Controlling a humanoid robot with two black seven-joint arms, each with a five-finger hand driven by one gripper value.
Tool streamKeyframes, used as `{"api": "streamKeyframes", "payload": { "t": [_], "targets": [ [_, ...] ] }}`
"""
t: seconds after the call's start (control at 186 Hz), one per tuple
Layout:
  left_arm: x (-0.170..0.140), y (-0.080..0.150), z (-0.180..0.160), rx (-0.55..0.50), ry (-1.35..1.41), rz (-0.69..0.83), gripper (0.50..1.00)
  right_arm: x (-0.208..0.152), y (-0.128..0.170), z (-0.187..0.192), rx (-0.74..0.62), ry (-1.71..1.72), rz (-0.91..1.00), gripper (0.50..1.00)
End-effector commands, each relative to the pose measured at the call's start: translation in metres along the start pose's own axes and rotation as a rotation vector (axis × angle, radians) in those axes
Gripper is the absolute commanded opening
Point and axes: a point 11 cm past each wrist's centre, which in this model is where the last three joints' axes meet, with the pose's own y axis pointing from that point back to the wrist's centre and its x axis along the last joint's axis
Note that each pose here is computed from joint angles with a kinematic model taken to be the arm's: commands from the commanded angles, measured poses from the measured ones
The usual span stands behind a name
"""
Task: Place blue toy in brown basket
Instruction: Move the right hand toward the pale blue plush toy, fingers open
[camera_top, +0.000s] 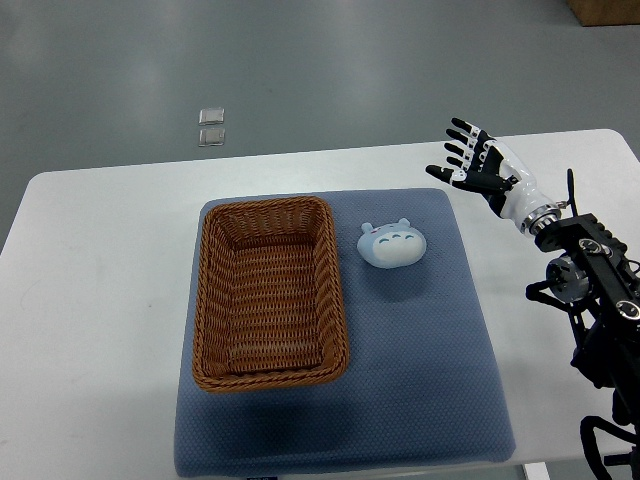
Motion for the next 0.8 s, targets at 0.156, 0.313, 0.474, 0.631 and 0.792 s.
{"api": "streamKeyframes", "payload": {
  "t": [0.156,0.313,0.474,0.631,0.792],
  "targets": [
    [0.000,0.000,0.001,-0.006,0.002,0.000,1.000,-0.004,-0.004,-0.006,0.010,0.010,-0.021,0.940],
    [0.000,0.000,0.001,-0.006,-0.001,0.000,1.000,-0.009,-0.005,-0.004,0.002,0.020,-0.039,0.940],
    [0.000,0.000,0.000,-0.005,-0.006,0.000,1.000,-0.009,-0.005,-0.005,-0.006,0.049,-0.065,0.940],
    [0.000,0.000,0.000,-0.004,-0.007,0.000,1.000,-0.010,-0.008,-0.014,0.006,0.072,-0.092,0.940],
    [0.000,0.000,0.000,-0.004,-0.007,0.000,1.000,-0.011,-0.006,-0.015,-0.019,0.145,-0.147,0.940]
  ]
}}
